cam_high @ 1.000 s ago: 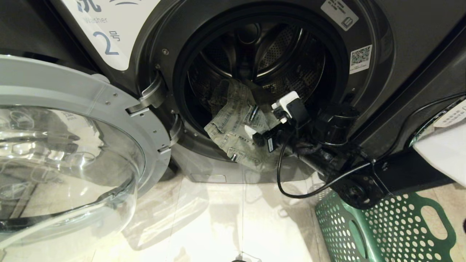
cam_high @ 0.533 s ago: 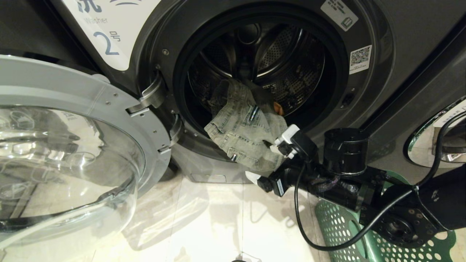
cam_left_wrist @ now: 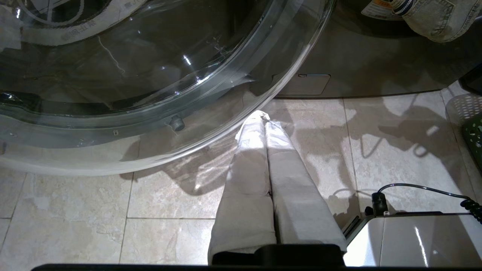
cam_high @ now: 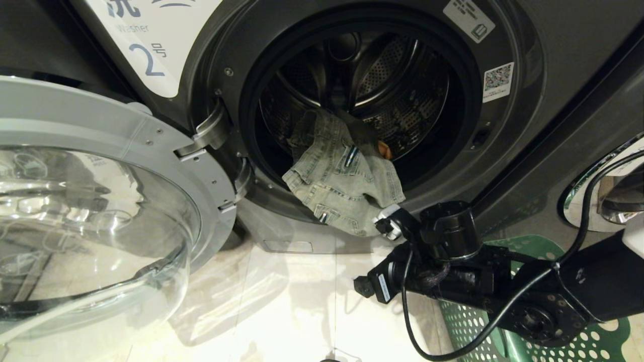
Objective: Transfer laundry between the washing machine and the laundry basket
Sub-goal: Pick a cloth and place it into the basket
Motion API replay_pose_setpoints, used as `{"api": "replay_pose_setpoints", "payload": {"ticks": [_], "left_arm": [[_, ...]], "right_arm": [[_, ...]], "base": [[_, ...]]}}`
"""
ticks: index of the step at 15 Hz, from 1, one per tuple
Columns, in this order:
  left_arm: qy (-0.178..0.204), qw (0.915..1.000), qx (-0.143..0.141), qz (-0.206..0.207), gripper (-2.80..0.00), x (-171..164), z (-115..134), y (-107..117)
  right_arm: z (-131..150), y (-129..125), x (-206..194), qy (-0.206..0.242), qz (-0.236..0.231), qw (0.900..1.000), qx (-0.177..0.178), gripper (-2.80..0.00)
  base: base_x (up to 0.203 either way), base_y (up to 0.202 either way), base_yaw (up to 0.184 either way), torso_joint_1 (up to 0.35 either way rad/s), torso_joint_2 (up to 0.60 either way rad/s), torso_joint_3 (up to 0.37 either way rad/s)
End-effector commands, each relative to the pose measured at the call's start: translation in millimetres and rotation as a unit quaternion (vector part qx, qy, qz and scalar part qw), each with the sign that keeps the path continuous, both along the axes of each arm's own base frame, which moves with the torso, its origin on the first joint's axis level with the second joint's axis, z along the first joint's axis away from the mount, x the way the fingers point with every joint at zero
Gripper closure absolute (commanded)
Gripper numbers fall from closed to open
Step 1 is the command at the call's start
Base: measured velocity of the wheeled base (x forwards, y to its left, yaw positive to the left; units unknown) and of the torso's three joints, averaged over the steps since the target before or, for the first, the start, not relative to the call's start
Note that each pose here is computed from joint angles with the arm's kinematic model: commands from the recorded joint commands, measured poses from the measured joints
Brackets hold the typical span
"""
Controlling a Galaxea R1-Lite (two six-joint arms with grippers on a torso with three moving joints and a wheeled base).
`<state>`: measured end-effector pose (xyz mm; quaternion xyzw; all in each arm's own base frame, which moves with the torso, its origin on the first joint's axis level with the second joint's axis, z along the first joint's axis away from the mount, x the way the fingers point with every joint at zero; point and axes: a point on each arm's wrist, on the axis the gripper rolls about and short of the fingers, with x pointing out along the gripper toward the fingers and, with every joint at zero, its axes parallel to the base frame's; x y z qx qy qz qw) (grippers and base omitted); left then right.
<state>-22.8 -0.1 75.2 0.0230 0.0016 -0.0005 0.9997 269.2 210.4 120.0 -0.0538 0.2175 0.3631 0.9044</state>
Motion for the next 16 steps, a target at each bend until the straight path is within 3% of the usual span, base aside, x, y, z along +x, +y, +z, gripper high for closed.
{"api": "replay_pose_setpoints", "payload": {"ticks": [1, 3, 7, 8, 10, 13, 16], "left_arm": [[0.001, 1.0, 0.0, 0.0, 0.0, 0, 0, 0], [0.001, 1.0, 0.0, 0.0, 0.0, 0, 0, 0], [0.001, 1.0, 0.0, 0.0, 0.0, 0, 0, 0], [0.001, 1.0, 0.0, 0.0, 0.0, 0, 0, 0], [0.001, 1.0, 0.0, 0.0, 0.0, 0, 0, 0], [0.001, 1.0, 0.0, 0.0, 0.0, 0, 0, 0], [0.001, 1.0, 0.0, 0.0, 0.0, 0, 0, 0]], "right_arm": [[-15, 8, 9, 0.015, -0.001, 1.0, -0.008, -2.8], [-31, 14, 16, 0.033, -0.003, 0.999, -0.018, -2.8], [-45, 25, 30, 0.081, -0.031, 0.996, 0.011, -2.8], [-48, 28, 34, 0.079, -0.036, 0.996, 0.013, 0.0], [-43, 36, 45, 0.065, -0.055, 0.996, 0.022, 0.0], [-55, 42, 55, 0.094, -0.086, 0.992, -0.008, 0.0], [-66, 52, 67, 0.116, -0.103, 0.988, 0.008, 0.0]], "base": [[0.0, 0.0, 0.0, 0.0, 0.0, 0.0], [0.0, 0.0, 0.0, 0.0, 0.0, 0.0], [0.0, 0.0, 0.0, 0.0, 0.0, 0.0], [0.0, 0.0, 0.0, 0.0, 0.0, 0.0], [0.0, 0.0, 0.0, 0.0, 0.0, 0.0], [0.0, 0.0, 0.0, 0.0, 0.0, 0.0], [0.0, 0.0, 0.0, 0.0, 0.0, 0.0]]}}
